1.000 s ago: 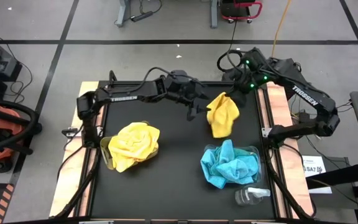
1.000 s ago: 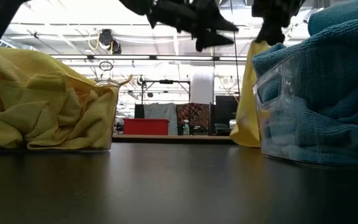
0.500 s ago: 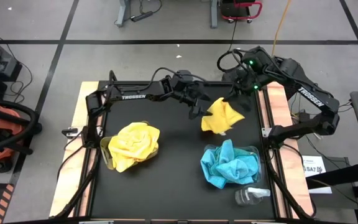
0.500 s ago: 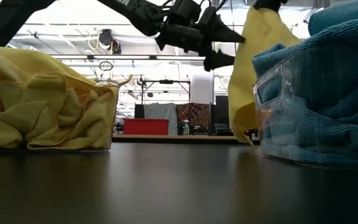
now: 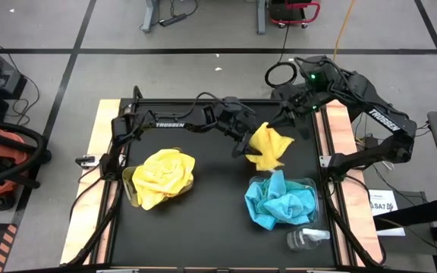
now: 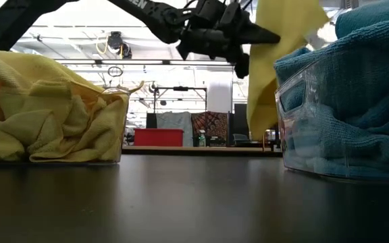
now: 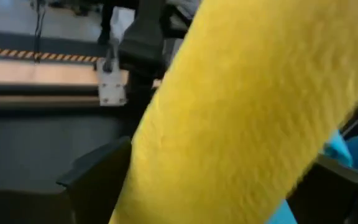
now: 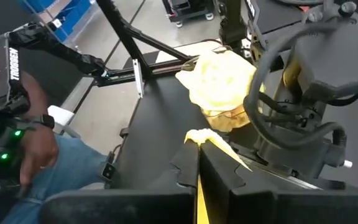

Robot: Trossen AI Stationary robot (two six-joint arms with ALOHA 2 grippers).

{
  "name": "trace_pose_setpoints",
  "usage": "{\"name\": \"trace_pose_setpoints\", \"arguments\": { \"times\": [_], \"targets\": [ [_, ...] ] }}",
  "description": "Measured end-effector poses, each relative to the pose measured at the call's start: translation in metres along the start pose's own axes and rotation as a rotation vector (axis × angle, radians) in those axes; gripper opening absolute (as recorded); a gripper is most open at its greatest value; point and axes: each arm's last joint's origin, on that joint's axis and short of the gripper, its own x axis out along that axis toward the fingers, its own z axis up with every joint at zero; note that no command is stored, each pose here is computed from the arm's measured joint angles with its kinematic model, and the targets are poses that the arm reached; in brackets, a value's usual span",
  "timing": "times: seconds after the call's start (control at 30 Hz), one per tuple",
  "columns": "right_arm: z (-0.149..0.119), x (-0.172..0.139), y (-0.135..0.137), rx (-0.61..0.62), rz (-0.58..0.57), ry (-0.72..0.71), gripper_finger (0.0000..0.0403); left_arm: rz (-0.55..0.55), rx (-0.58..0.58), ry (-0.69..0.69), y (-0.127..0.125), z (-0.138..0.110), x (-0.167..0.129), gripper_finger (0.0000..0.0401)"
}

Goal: Sort microfiber towel by color & place in baskets
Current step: Put the yellow microfiber towel into the left transparent bin

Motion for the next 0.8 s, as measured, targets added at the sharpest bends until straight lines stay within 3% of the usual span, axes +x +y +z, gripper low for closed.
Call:
{"name": "trace_pose_setpoints", "arguments": {
  "times": [0.1,0.23,0.5,0.8],
  "targets": [
    [0.001,0.000,0.003,-0.006,0.008,0.002,0.0000,-0.010,0.028,-0.028,-0.005,0.004,0.003,0.0343],
    [-0.001,0.000,0.004,0.018,0.007,0.022,0.0000,-0.010,0.038,-0.040,-0.005,0.005,0.003,0.0267],
    [-0.007,0.000,0.005,0.074,0.010,0.070,0.0000,-0.093,0.030,-0.033,-0.006,0.006,-0.001,0.0026],
    [-0.031,-0.005,0.009,0.215,-0.008,0.280,0.0000,-0.037,0.077,-0.049,-0.013,0.043,-0.054,0.0007]
  ]
}}
